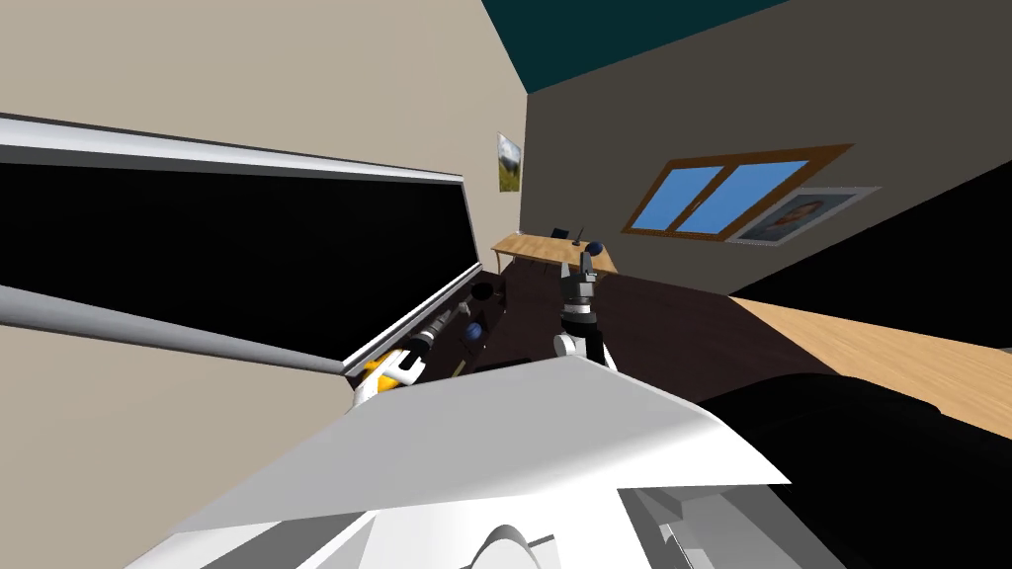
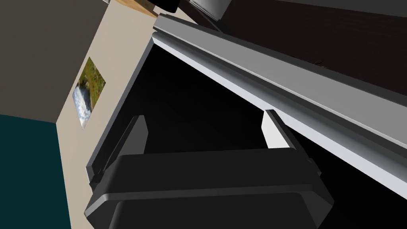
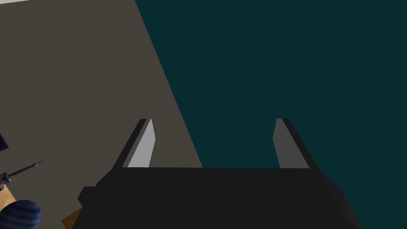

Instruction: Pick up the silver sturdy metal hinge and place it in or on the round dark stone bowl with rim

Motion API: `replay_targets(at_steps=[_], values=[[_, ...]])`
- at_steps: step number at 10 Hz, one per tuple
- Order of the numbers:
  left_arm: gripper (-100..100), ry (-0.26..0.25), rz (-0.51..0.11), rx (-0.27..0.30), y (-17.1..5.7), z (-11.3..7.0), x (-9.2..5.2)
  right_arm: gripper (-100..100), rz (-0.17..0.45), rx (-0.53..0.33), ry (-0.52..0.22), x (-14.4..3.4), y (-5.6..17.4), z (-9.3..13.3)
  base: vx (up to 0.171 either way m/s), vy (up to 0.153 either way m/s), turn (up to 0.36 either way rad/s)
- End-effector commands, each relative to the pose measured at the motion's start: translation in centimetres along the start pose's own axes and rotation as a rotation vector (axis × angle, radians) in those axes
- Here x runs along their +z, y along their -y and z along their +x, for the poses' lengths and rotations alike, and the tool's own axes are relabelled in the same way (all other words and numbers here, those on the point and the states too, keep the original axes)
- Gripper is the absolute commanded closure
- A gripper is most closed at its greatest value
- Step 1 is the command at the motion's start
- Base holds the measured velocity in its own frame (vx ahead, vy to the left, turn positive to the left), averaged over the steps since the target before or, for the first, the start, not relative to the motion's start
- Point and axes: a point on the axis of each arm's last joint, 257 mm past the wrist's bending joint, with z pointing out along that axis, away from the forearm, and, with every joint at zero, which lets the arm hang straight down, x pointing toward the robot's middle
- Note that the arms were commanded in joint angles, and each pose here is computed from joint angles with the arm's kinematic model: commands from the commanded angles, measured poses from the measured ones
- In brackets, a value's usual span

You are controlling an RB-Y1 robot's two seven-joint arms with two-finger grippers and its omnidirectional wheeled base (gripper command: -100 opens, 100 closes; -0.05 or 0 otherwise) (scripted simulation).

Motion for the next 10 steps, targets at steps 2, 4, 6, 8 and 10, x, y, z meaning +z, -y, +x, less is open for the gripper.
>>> replay_targets(at_steps=[2, 4, 6, 8, 10], values=[[-100, -0.019, -0.042, 0.025, -2.3, 0.3, 0.4, 0, 0.0, 0.0, 0.0, 0.0, 0.0, 0.0, 0.043, -0.013, -0.108], [-100, -0.037, -0.081, 0.048, -4.3, 0.6, 0.8, 0, 0.0, 0.0, 0.0, 0.0, 0.0, 0.0, 0.046, -0.026, -0.108], [-100, -0.049, -0.109, 0.057, -5.8, 0.9, 0.9, 0, 0.0, 0.0, 0.0, 0.0, 0.0, 0.0, 0.049, -0.016, -0.07], [-100, -0.064, -0.142, 0.07, -7.6, 1.2, 1.2, 0, 0.0, 0.0, 0.0, 0.0, 0.0, 0.0, 0.072, -0.02, -0.139], [-100, -0.074, -0.164, 0.076, -8.8, 1.5, 1.2, 0, 0.0, 0.0, 0.0, 0.0, 0.0, 0.0, 0.054, -0.024, -0.049]])
